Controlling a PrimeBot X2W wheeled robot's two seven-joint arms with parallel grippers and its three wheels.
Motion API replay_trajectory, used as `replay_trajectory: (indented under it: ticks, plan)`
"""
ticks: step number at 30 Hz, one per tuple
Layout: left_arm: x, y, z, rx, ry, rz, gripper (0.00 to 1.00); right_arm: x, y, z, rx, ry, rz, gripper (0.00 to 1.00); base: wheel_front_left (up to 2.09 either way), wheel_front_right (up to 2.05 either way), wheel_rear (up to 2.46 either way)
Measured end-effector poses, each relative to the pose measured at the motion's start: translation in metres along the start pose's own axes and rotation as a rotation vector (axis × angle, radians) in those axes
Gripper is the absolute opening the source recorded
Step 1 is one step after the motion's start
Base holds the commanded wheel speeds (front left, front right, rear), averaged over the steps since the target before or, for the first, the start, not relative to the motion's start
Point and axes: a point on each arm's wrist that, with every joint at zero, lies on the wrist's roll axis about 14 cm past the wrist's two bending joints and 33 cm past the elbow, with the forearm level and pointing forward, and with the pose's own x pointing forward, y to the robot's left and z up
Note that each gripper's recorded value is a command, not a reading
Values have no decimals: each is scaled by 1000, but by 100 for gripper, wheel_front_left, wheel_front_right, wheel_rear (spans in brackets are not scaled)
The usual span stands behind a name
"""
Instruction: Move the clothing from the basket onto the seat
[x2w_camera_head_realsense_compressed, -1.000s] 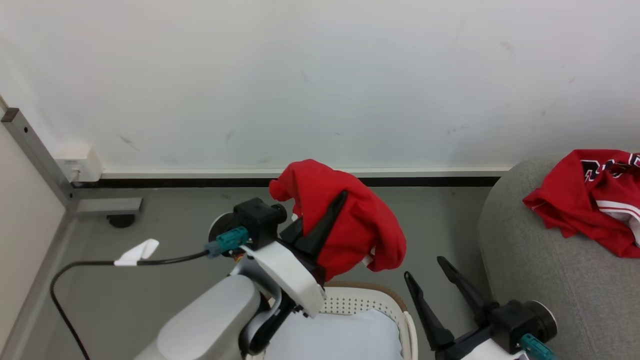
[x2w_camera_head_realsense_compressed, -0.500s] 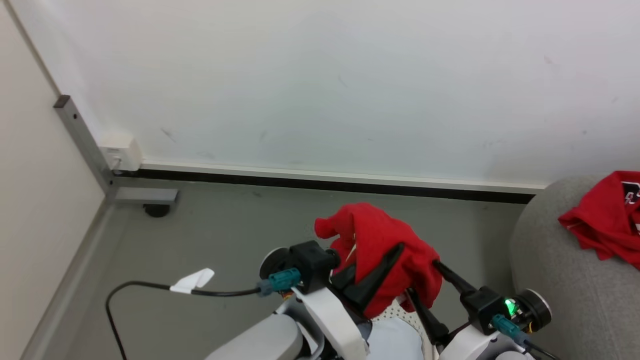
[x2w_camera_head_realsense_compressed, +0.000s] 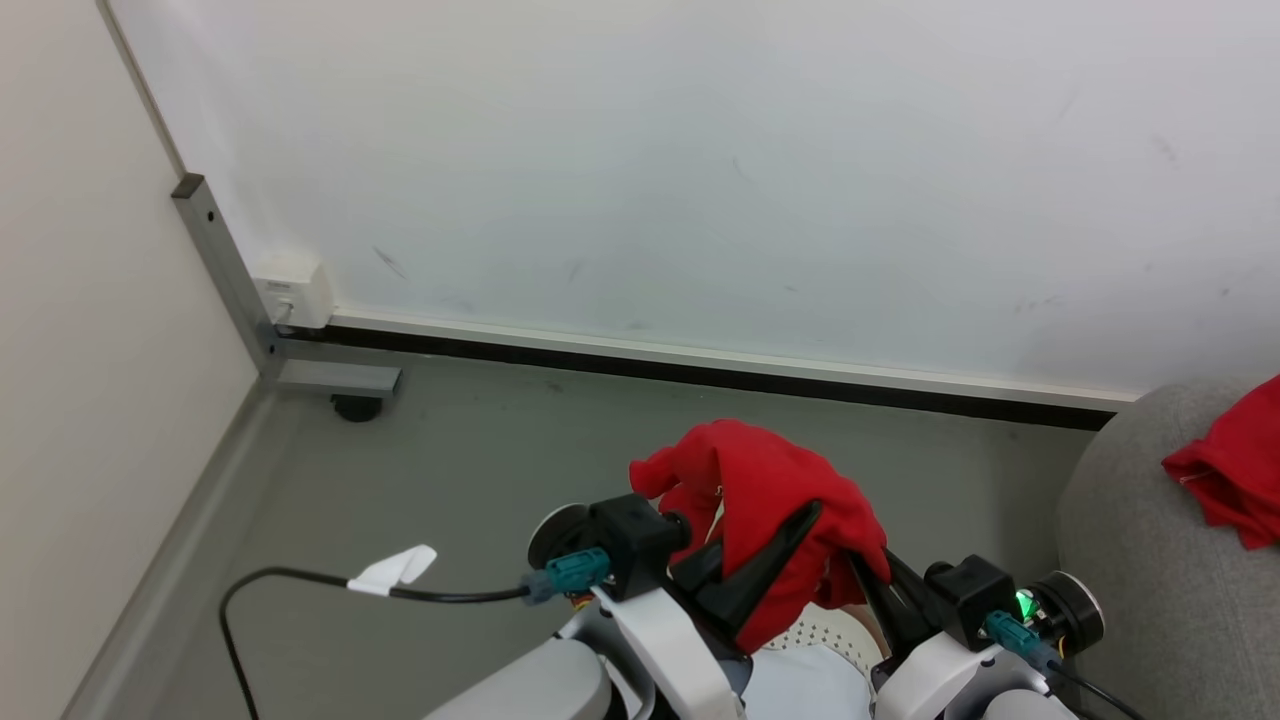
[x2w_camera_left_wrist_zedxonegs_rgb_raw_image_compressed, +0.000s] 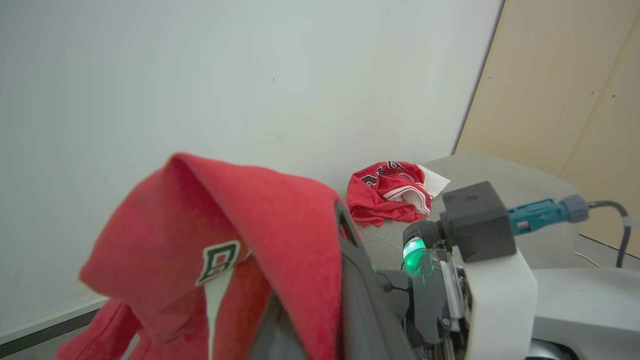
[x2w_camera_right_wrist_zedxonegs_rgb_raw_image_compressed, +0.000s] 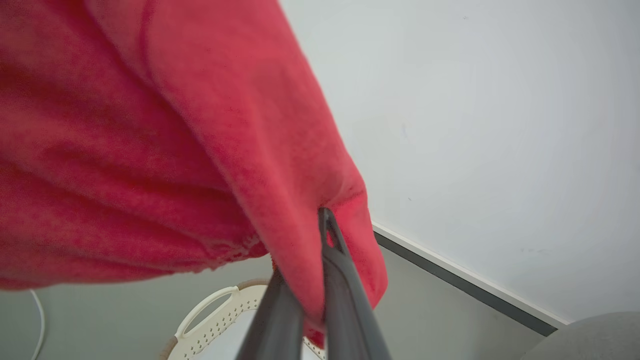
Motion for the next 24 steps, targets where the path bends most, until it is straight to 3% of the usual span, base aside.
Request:
replay_trajectory:
  ticks: [22,23,24]
  plan:
    - [7,-4,-7,-14,14,-16,0,-14,-26,22,55,-84,-91,0,0,0,0]
    - [8,-4,-7,-16,12,-17,17,-16,-30,24,57,-93,-105,0,0,0,0]
    - [9,-5,-7,-18,10,-20,68,-17,-35,27,59,-102,-118,0,0,0,0]
